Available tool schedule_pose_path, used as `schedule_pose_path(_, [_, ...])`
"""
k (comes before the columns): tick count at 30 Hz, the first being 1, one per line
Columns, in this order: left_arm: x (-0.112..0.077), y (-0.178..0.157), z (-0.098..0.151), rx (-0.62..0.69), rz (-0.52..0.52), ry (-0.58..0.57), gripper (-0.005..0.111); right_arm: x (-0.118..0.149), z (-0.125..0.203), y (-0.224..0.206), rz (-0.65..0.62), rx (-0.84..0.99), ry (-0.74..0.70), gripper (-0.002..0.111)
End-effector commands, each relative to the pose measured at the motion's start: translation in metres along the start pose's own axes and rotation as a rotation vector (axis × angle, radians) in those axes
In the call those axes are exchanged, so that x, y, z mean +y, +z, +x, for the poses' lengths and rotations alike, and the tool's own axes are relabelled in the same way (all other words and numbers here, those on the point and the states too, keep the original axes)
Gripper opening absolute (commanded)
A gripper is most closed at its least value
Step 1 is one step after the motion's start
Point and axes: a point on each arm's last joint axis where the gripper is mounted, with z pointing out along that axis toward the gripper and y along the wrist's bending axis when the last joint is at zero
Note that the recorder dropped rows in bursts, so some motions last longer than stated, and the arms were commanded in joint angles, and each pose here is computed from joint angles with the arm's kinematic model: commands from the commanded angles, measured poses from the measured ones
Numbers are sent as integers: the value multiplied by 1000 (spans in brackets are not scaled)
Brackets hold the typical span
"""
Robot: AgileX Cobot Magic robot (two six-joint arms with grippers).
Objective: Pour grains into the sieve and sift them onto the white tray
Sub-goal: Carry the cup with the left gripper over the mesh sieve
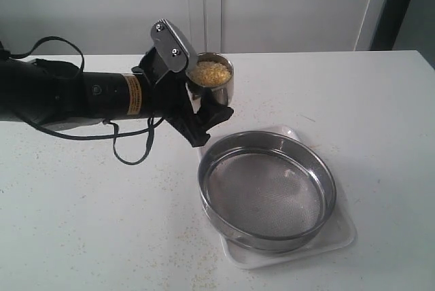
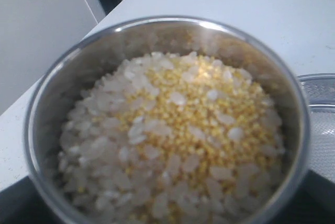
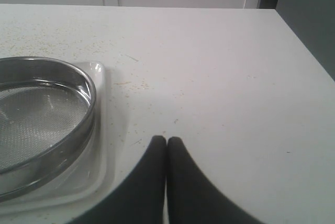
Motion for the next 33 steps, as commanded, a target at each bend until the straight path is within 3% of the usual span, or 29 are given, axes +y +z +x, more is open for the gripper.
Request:
schedule_pose_path(1, [-3,8,-10,-11,3,2,0,0,0,0,2,-13,0,0])
schedule_pose_path(23, [-19,17,-8,142,-14,125,0,0,0,0,2,-13,0,0])
schedule_pose_path(29, [-37,22,-10,207,3,257,0,0,0,0,2,-13,0,0])
schedule_pose_path(33, [-38,22,-10,206,8,292,0,0,0,0,2,-13,0,0])
